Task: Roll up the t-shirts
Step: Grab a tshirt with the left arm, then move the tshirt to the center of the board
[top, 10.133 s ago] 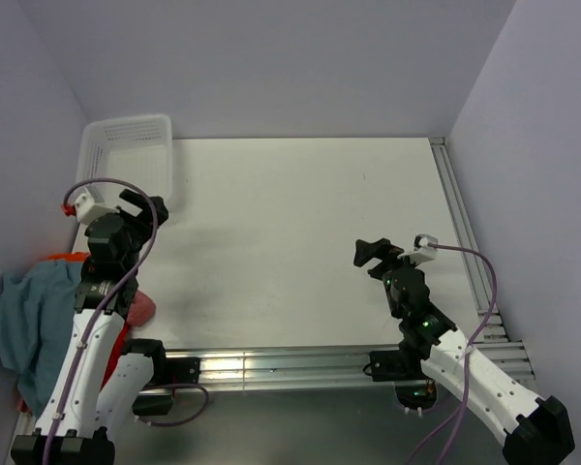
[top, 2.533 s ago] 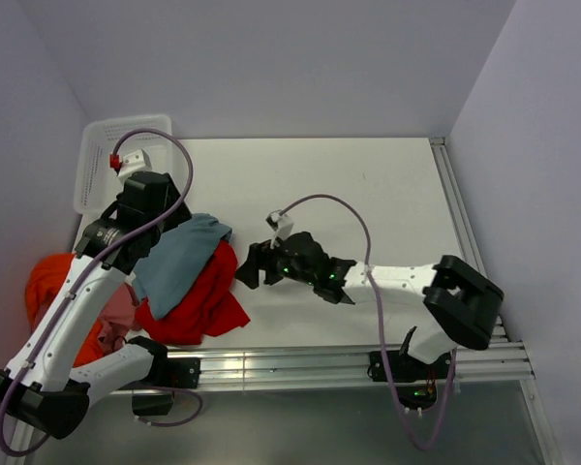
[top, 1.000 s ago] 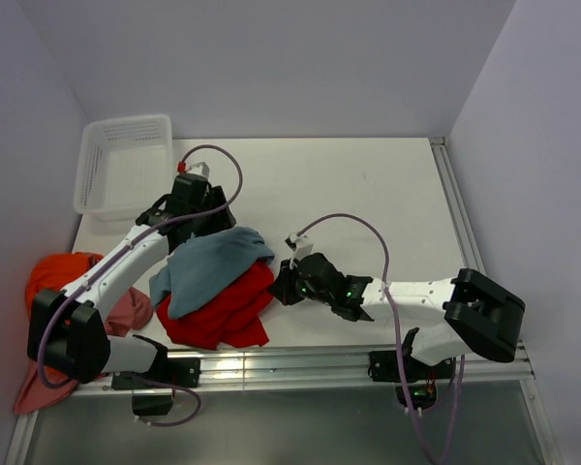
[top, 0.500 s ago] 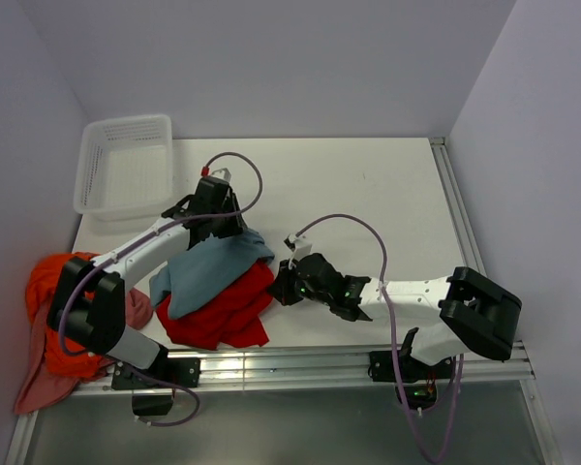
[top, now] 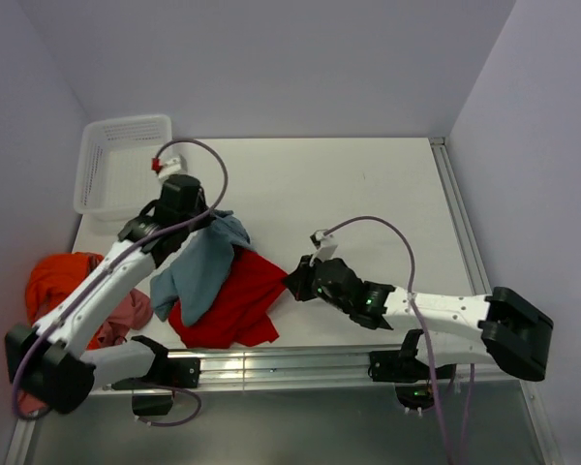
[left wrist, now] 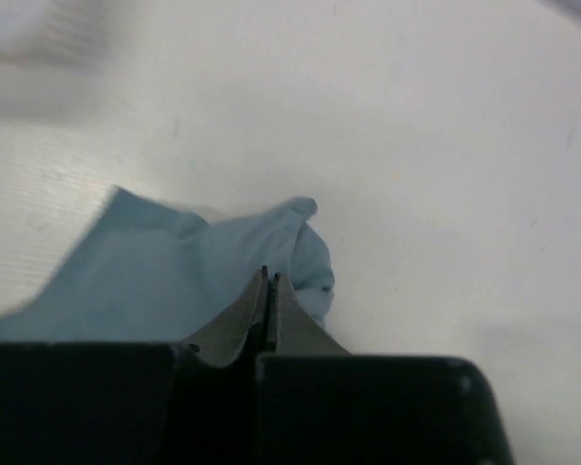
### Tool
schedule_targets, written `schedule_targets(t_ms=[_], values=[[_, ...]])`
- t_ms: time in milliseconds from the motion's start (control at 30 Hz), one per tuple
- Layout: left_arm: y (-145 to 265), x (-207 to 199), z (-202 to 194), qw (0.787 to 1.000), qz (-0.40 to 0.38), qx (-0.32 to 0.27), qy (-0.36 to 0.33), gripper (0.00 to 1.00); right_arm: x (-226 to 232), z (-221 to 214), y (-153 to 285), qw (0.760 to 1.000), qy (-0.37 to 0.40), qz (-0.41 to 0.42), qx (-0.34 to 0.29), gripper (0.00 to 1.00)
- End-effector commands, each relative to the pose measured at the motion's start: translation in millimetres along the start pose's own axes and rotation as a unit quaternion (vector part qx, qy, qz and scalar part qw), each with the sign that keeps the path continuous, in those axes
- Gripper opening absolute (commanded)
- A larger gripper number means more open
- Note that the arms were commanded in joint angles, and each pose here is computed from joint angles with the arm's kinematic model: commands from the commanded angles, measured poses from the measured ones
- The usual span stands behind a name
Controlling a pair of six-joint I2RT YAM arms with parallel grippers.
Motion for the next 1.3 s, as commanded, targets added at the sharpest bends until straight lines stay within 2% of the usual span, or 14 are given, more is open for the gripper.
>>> schedule_targets(t_ms=[0, 133, 400, 500, 533, 633, 800, 867, 933, 967, 1000, 1100, 1233, 1267], values=[[51.1, 19.2, 49.2, 0.992, 0.027, -0.117, 0.040, 0.00, -13.8, 36.4, 20.0, 0.994, -0.029, -0.065, -0.084, 0.00], [80.3, 53.2, 77.9, 0.979, 0.081, -0.175, 0.060, 0.00, -19.3, 77.9, 37.7, 0.988, -0.045, -0.088, -0.118, 0.00], [160.2, 74.9, 114.2, 0.952, 0.120, -0.267, 0.094, 0.00, -18.7, 180.3, 74.1, 0.970, -0.064, -0.091, -0.216, 0.00], [189.5, 91.3, 124.0, 0.931, 0.163, -0.311, 0.104, 0.00, -16.3, 208.2, 77.5, 0.966, -0.069, -0.088, -0.232, 0.00], [200.0, 103.8, 125.4, 0.917, 0.202, -0.330, 0.099, 0.00, -12.5, 216.0, 77.7, 0.967, -0.066, -0.075, -0.233, 0.00], [231.5, 118.3, 135.2, 0.885, 0.248, -0.377, 0.113, 0.00, -7.3, 250.9, 76.1, 0.966, -0.051, -0.083, -0.238, 0.00], [252.2, 130.9, 142.8, 0.847, 0.300, -0.423, 0.114, 0.01, 0.8, 319.6, 91.4, 0.955, -0.035, -0.092, -0.280, 0.00], [261.4, 133.3, 147.0, 0.834, 0.313, -0.440, 0.113, 0.01, 0.5, 333.9, 97.4, 0.951, -0.032, -0.095, -0.292, 0.00], [265.0, 131.1, 150.4, 0.833, 0.306, -0.447, 0.117, 0.01, -3.7, 347.4, 103.0, 0.947, -0.033, -0.101, -0.304, 0.00], [265.7, 131.2, 150.4, 0.839, 0.310, -0.438, 0.095, 0.01, -4.5, 349.4, 103.0, 0.947, -0.034, -0.097, -0.303, 0.00], [259.7, 121.4, 154.7, 0.848, 0.278, -0.437, 0.109, 0.01, -5.9, 352.8, 103.3, 0.946, -0.034, -0.096, -0.306, 0.00], [239.1, 113.6, 151.8, 0.869, 0.263, -0.412, 0.081, 0.01, -14.8, 357.8, 93.9, 0.949, -0.034, -0.094, -0.299, 0.00], [207.0, 109.4, 151.0, 0.865, 0.302, -0.395, 0.060, 0.01, -19.1, 368.8, 76.1, 0.956, -0.018, -0.077, -0.282, 0.00], [201.6, 108.8, 151.6, 0.867, 0.308, -0.389, 0.050, 0.01, -25.3, 366.5, 58.2, 0.961, -0.014, -0.081, -0.262, 0.00]])
Point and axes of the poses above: each gripper's point midway between its finger pads, its own y axis back along the fingers, its own x axis along the line the jaws close on, z = x × y, the point moved 6 cm from there along y, back along the fingers, and after that the axes turned 14 degrees about y, right-handed, at the moved point
